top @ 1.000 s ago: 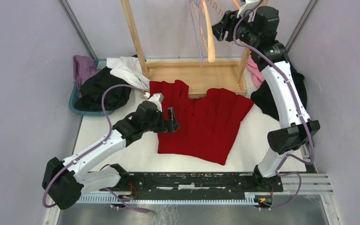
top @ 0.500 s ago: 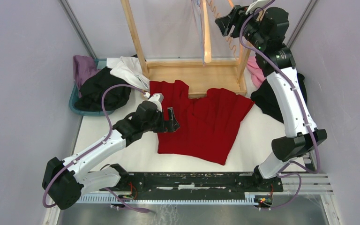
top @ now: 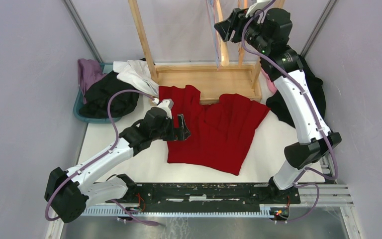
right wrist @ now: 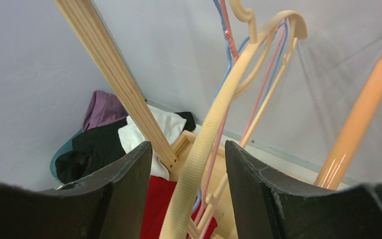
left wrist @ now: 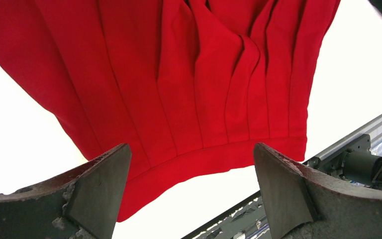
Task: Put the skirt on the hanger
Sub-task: Pick up the hanger from the clothesline.
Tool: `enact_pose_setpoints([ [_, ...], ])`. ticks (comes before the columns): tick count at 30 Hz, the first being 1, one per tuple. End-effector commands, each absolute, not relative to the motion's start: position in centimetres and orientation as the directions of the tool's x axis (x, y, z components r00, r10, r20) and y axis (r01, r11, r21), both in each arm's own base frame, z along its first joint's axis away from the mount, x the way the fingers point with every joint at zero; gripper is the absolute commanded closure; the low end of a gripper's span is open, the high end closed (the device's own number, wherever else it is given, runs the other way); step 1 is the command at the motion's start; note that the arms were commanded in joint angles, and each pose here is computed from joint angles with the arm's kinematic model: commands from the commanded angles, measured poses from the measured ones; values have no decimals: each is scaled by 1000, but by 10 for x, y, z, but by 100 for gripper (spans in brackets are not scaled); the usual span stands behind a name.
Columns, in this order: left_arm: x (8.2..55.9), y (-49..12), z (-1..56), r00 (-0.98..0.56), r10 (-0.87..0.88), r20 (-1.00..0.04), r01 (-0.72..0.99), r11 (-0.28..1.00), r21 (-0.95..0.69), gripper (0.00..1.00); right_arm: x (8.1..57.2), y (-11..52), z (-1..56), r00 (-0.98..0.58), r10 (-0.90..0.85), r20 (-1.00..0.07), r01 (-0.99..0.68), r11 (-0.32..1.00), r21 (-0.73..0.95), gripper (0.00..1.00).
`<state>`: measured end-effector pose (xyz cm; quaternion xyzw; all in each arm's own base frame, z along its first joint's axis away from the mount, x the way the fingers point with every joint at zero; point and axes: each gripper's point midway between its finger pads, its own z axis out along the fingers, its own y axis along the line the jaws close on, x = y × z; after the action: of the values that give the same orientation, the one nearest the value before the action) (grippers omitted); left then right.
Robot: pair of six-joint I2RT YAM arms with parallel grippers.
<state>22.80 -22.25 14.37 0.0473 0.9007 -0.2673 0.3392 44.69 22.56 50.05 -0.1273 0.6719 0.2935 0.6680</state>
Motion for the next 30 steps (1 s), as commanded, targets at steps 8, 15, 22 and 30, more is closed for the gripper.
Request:
enact_pose_setpoints([
  [8, 232, -219, 158, -733, -134, -667, 264, 847, -461, 1, 459, 226, 510, -10, 158, -987, -440, 886, 146, 39],
  [15, 232, -219, 159, -731, -134, -669, 266, 848, -459, 1, 471, 231, 497, -36, 130, -991, -411, 902, 133, 44],
  [22, 232, -218, 159, -730, -132, -671, 266, 849, -457, 1, 479, 227, 487, -57, 117, -991, -366, 921, 130, 58],
  [30, 231, -218, 159, -730, -132, -671, 267, 849, -457, 1, 481, 218, 496, -22, 118, -993, -329, 937, 118, 87],
])
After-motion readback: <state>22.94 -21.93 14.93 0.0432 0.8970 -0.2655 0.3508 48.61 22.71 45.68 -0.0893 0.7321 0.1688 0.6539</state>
